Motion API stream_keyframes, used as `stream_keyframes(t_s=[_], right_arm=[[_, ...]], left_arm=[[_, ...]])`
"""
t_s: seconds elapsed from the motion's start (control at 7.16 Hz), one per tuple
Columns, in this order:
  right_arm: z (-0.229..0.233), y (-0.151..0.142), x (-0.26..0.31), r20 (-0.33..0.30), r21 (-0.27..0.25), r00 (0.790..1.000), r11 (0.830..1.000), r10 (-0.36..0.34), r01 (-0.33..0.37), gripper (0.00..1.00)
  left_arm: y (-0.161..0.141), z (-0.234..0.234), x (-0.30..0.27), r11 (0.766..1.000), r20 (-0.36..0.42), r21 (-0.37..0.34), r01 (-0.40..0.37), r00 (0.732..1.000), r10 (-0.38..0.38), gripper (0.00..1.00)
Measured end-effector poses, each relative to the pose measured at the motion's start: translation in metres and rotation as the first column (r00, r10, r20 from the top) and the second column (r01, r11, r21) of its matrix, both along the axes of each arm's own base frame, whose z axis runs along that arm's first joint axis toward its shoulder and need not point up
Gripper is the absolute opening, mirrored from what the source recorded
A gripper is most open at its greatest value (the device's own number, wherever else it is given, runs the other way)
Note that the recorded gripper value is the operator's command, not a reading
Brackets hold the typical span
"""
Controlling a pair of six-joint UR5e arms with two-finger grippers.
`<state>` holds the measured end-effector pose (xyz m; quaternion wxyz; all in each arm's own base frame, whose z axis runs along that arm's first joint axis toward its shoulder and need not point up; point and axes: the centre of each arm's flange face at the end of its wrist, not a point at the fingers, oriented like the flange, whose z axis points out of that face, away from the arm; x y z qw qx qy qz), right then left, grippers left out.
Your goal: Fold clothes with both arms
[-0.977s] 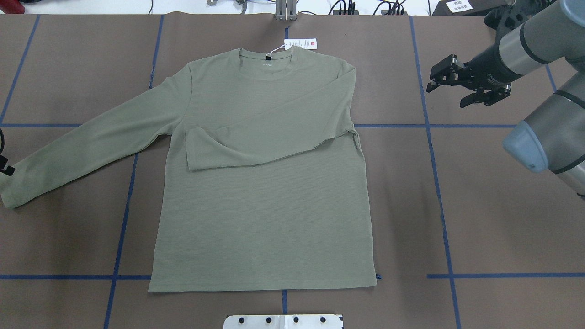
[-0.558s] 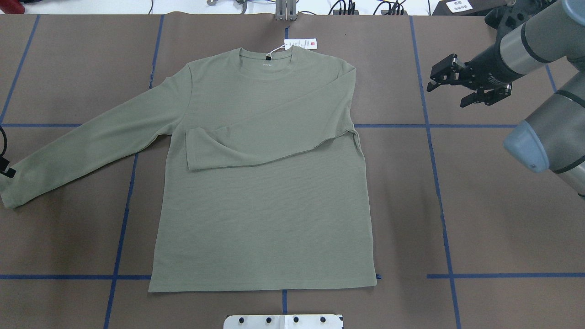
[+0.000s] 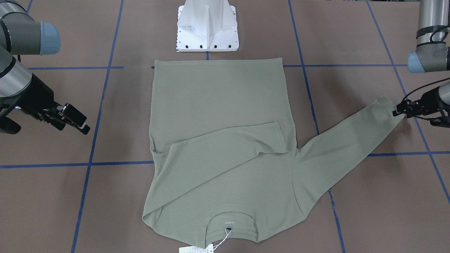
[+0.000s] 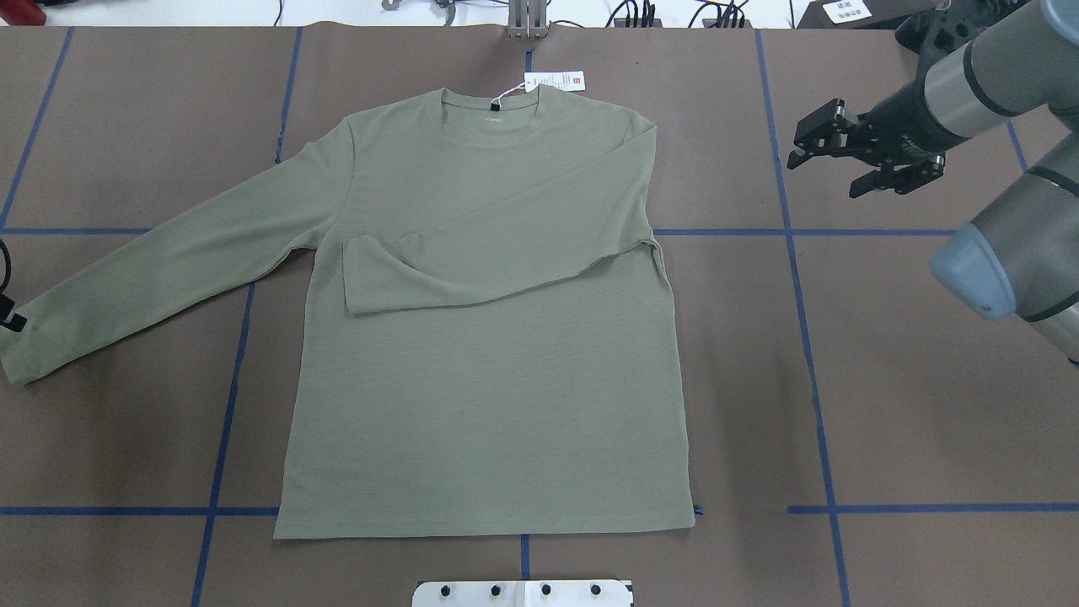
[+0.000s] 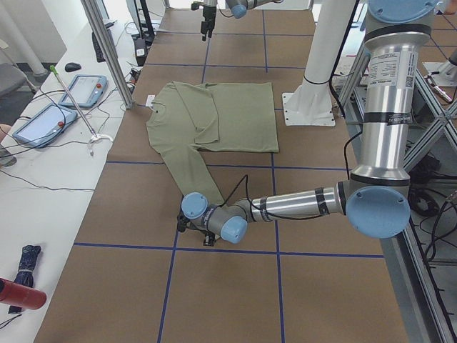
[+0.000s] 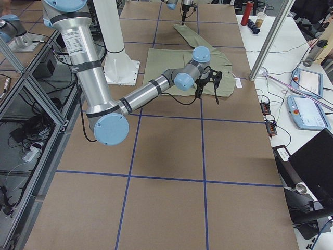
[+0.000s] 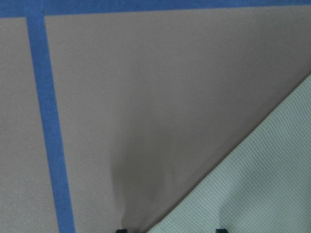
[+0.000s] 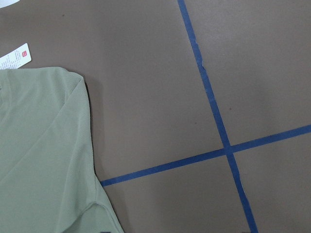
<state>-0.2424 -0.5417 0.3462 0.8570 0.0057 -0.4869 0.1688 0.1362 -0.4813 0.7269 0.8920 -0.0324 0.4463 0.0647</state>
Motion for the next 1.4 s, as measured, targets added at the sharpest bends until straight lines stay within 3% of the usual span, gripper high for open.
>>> stream_keyframes(t_s=[0.14, 0.28, 0.56, 1.12, 1.4], right_arm=[[0.0, 0.0, 0.0, 0.0, 0.0, 1.0, 1.0, -0.001, 0.001, 0.92], [0.0, 0.001, 0.0, 0.0, -0.001, 1.0, 1.0, -0.001, 0.001, 0.92], [0.001, 0.001, 0.001, 0.001, -0.002, 1.0, 1.0, -0.002, 0.002, 0.92], [0.003, 0.001, 0.002, -0.001, -0.004, 1.0, 1.0, 0.0, 0.0, 0.92], [0.006, 0.001, 0.005, 0.0, -0.012, 1.0, 1.0, -0.001, 0.001, 0.92]], left_arm=[[0.0, 0.0, 0.0, 1.0, 0.0, -0.001, 0.0, 1.0, 0.0, 0.56], [0.001, 0.0, 0.0, 1.0, 0.0, 0.0, -0.001, 1.0, 0.001, 0.43], [0.001, 0.0, 0.0, 1.0, -0.004, 0.01, -0.003, 1.0, 0.003, 0.0], [0.001, -0.006, 0.002, 1.0, -0.017, 0.015, -0.008, 1.0, 0.008, 0.0], [-0.002, -0.041, 0.008, 0.999, -0.102, 0.031, -0.027, 0.994, 0.03, 0.0]])
